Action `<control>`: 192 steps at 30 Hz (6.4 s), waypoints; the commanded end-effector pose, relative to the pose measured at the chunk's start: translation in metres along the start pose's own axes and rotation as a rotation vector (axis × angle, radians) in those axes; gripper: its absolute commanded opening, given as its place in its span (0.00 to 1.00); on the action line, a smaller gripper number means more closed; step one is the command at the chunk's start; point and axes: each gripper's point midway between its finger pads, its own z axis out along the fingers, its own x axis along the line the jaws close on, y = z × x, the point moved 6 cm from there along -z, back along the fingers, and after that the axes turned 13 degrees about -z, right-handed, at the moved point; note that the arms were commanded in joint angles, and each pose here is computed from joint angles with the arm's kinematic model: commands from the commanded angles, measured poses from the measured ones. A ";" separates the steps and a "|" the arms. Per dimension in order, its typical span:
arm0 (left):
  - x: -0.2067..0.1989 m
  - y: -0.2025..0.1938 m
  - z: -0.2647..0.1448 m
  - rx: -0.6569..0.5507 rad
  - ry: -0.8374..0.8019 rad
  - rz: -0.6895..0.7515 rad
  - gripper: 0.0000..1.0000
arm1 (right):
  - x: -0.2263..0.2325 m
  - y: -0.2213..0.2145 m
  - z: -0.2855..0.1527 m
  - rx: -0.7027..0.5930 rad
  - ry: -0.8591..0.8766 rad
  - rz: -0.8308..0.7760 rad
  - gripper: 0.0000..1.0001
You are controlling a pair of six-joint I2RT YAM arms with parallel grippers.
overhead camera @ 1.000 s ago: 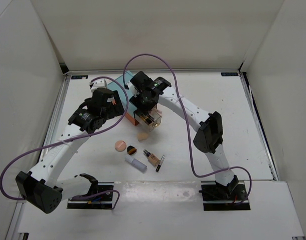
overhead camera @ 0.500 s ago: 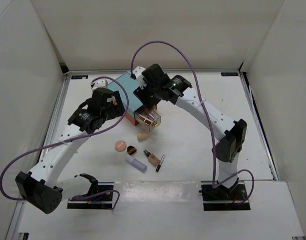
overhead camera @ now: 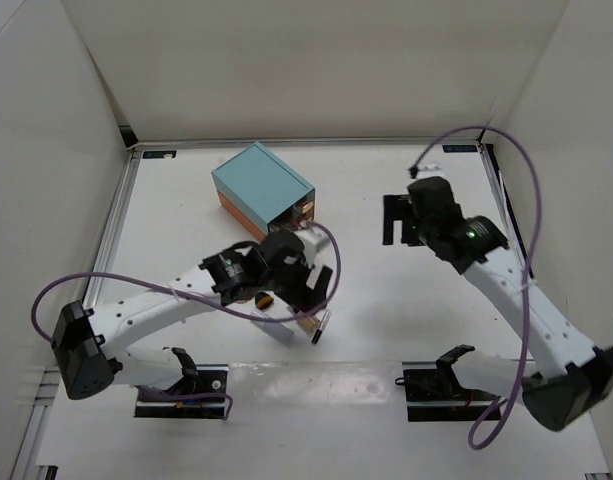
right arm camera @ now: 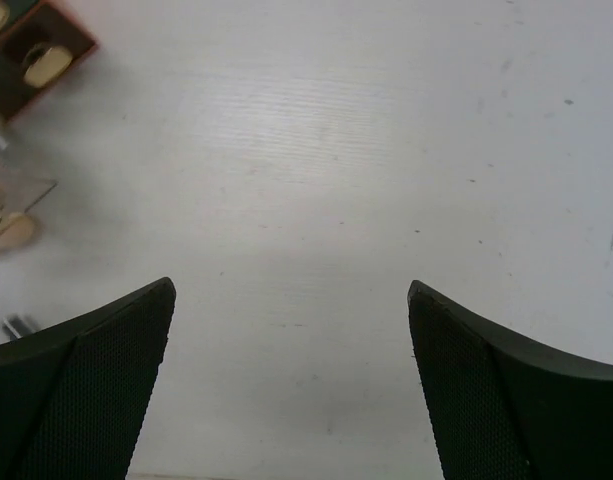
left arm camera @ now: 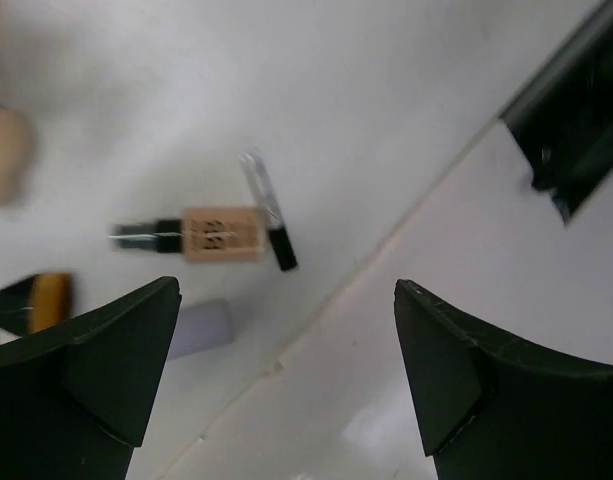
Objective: Organize the makeup
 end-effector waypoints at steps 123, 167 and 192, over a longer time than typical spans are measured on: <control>0.099 0.146 -0.030 -0.607 0.397 -0.726 0.98 | 0.017 -0.020 0.014 -0.189 0.364 0.057 0.76; 0.226 0.145 0.027 -0.406 0.700 -0.847 0.83 | 0.204 0.106 0.162 -0.557 0.530 0.169 0.42; 0.231 0.133 0.031 -0.353 0.746 -0.832 0.80 | 0.151 0.040 0.212 -0.621 0.585 -0.149 0.85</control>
